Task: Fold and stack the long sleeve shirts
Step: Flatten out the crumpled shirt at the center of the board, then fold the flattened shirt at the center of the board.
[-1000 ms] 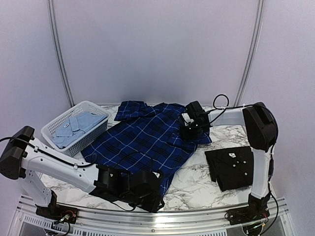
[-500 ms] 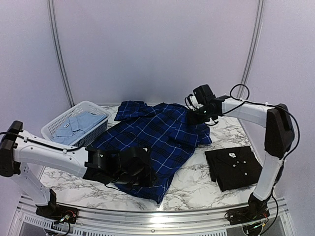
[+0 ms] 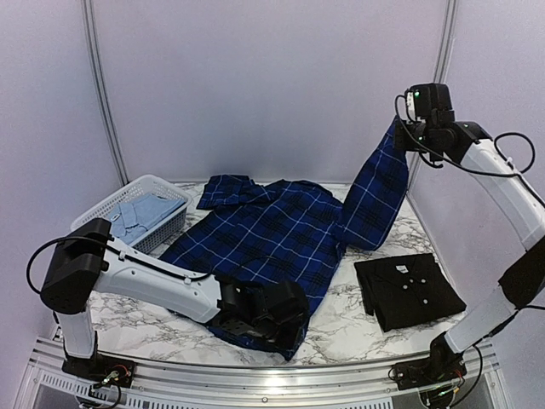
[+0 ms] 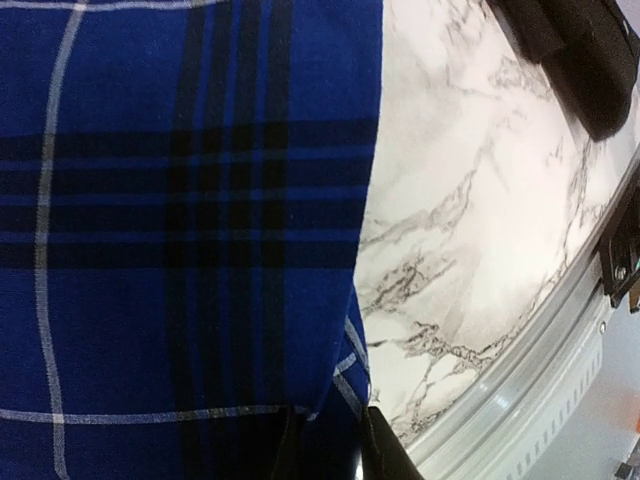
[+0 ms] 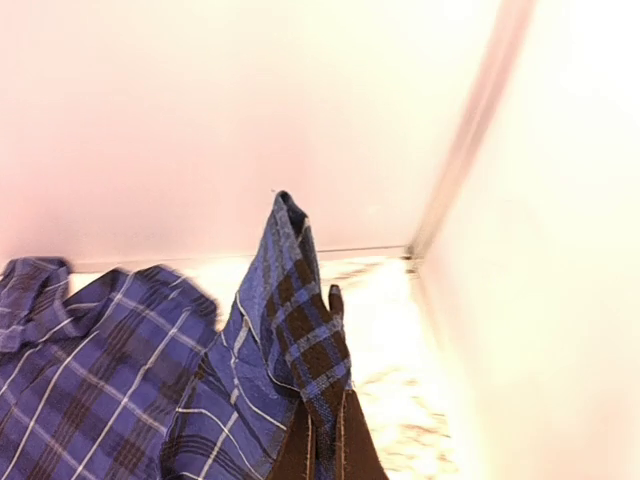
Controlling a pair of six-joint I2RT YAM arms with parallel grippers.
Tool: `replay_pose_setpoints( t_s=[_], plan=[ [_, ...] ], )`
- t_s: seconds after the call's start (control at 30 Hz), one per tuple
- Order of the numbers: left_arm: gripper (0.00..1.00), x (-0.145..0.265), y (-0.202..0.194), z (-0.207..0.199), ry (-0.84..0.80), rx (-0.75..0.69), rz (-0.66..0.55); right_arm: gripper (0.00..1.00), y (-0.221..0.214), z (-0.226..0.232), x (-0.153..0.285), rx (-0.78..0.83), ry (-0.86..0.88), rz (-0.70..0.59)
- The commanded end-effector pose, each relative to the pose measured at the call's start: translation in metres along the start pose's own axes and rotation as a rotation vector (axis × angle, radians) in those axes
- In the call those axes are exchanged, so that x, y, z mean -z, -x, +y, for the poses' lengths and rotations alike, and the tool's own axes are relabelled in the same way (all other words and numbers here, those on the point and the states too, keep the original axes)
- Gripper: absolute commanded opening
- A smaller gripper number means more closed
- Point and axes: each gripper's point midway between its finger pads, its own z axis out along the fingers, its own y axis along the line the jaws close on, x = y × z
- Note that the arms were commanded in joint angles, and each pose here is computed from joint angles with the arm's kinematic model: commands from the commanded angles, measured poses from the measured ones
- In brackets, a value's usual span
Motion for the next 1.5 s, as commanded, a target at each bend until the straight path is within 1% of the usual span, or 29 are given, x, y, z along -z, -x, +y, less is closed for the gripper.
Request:
replay_pose_setpoints(
  t_s=[0.0, 0.1, 0.2, 0.3, 0.37, 0.5, 0.6, 0.7, 0.77, 0.8, 0.97, 1.03, 1.1, 1.17, 1.27, 1.37, 1.47],
  plan=[
    [0.24, -0.012, -0.038, -0.013, -0.038, -0.067, 0.145, 0.00, 0.022, -0.042, 0.034, 0.006, -0.162, -0.060],
    [0.29, -0.015, -0.050, -0.013, -0.039, -0.078, 0.179, 0.00, 0.041, -0.053, 0.056, -0.020, -0.176, -0.118],
    [0.36, -0.015, -0.054, -0.012, -0.037, -0.083, 0.187, 0.00, 0.060, -0.055, 0.077, -0.047, -0.138, -0.187],
    [0.43, -0.013, -0.052, -0.013, -0.042, -0.089, 0.182, 0.00, 0.081, -0.051, 0.097, -0.055, -0.068, -0.271],
    [0.50, -0.008, -0.049, -0.017, -0.052, -0.094, 0.169, 0.00, 0.097, -0.047, 0.112, -0.066, -0.014, -0.335],
    [0.58, 0.005, -0.038, -0.022, -0.066, -0.099, 0.128, 0.00, 0.123, -0.024, 0.137, -0.055, 0.164, -0.457],
    [0.61, 0.023, -0.025, -0.026, -0.079, -0.098, 0.071, 0.00, 0.125, 0.009, 0.141, -0.010, 0.340, -0.474],
    [0.64, 0.049, -0.003, -0.031, -0.091, -0.091, -0.025, 0.00, 0.108, 0.054, 0.137, 0.053, 0.569, -0.433],
    [0.65, 0.070, 0.014, -0.031, -0.098, -0.078, -0.096, 0.00, 0.089, 0.079, 0.133, 0.083, 0.681, -0.395],
    [0.65, 0.087, 0.025, -0.031, -0.110, -0.071, -0.143, 0.00, 0.078, 0.091, 0.130, 0.095, 0.729, -0.375],
    [0.69, 0.150, 0.075, -0.007, -0.083, -0.056, -0.357, 0.00, 0.010, 0.156, 0.134, 0.130, 0.948, -0.266],
    [0.72, 0.173, 0.095, 0.005, -0.062, -0.074, -0.434, 0.00, -0.019, 0.186, 0.145, 0.137, 1.067, -0.223],
    [0.74, 0.192, 0.115, 0.019, -0.033, -0.087, -0.493, 0.00, -0.045, 0.209, 0.154, 0.149, 1.145, -0.188],
    [0.78, 0.205, 0.130, 0.029, -0.008, -0.112, -0.531, 0.00, -0.065, 0.227, 0.163, 0.172, 1.196, -0.158],
    [0.82, 0.215, 0.152, 0.048, 0.025, -0.134, -0.557, 0.00, -0.087, 0.249, 0.173, 0.206, 1.257, -0.118],
    [0.87, 0.222, 0.166, 0.054, 0.046, -0.190, -0.568, 0.00, -0.106, 0.267, 0.177, 0.251, 1.287, -0.074],
    [0.89, 0.227, 0.177, 0.057, 0.072, -0.254, -0.578, 0.00, -0.120, 0.279, 0.177, 0.295, 1.300, -0.036]
  ],
)
